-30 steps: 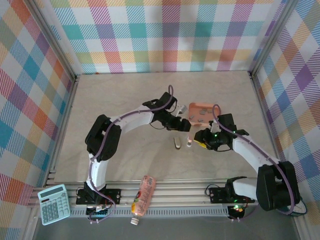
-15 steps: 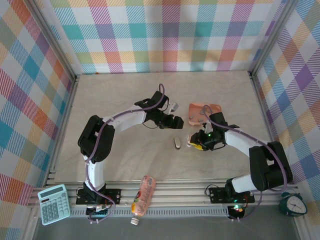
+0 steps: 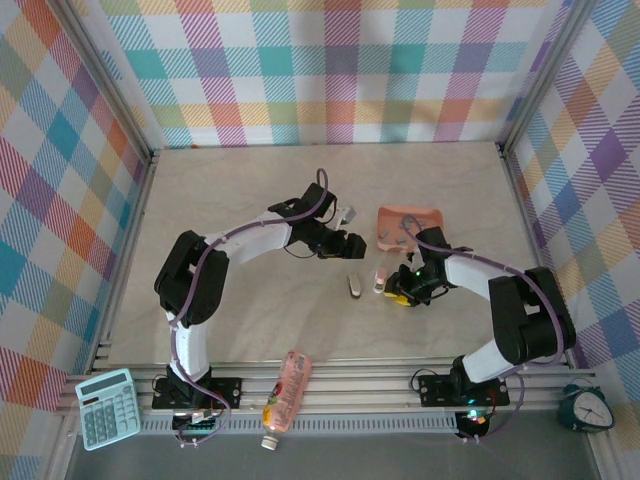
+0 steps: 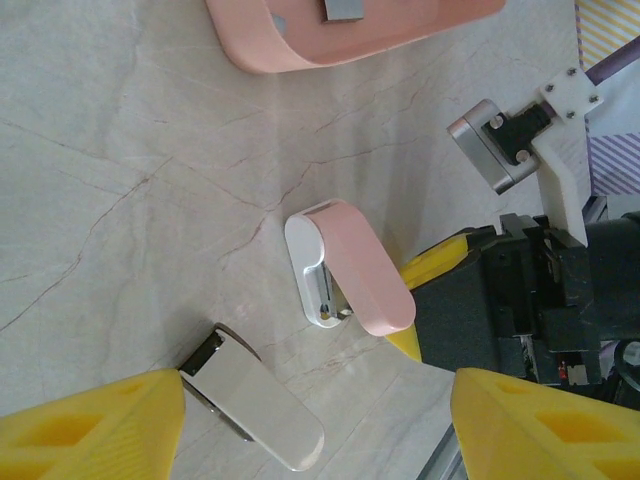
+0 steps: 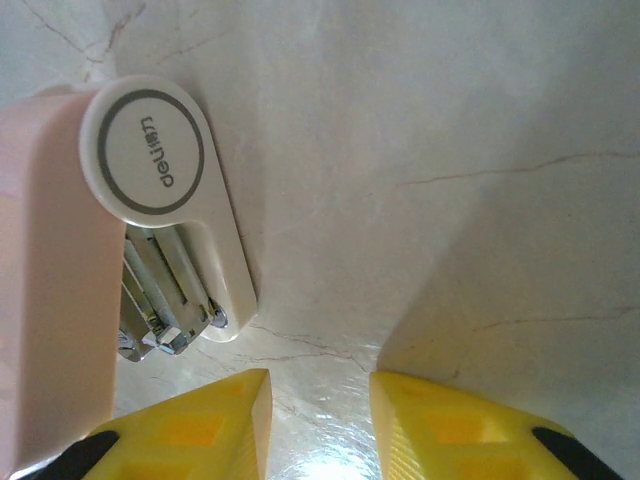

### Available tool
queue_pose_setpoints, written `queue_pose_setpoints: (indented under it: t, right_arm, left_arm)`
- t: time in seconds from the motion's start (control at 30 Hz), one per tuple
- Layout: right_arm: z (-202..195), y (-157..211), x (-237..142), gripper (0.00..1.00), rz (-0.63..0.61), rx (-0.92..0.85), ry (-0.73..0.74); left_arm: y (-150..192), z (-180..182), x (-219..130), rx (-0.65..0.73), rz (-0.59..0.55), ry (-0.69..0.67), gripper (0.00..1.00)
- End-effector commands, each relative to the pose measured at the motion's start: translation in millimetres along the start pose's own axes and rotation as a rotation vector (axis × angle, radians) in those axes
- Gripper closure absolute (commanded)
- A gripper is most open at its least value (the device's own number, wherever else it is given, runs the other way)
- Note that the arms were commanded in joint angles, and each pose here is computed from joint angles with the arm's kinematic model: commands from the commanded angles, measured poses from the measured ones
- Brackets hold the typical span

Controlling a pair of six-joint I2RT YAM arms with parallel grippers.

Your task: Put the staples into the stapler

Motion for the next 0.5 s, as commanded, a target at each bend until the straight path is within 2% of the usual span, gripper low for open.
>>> queue_pose_setpoints:
  t: [0.0,0.27,0.47]
  right_arm:
    - [-4.3,-1.1,-1.4,0.66,-0.021,-0.025,0.041]
    - [36.4,-7.0,-45.3,0.57,-0.113,-0.096,-0.064]
    - [50.3,-18.0,-50.3,0.54,-0.124,-0.113,-0.088]
  left_arm:
    - [-6.9,-7.0,-16.0,0.017,-0.047,0.010,0.29]
    - [-6.7,-7.5,-16.5,0.012,-0.048,0.017,0.29]
    - [-4.9,-7.1,-19.6,0.014,-0.053,0.011,0.29]
Point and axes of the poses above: each hand's point on the last joint's axis, 136 mm out from that joint toward the fingers, its own x axis out along the fingers, its own z axis along the line the jaws close on, y = z × x, the point moved 1 cm from there along -x, back along the fingers, and after that the axes turned 1 degree about x, right-handed, at the moved point
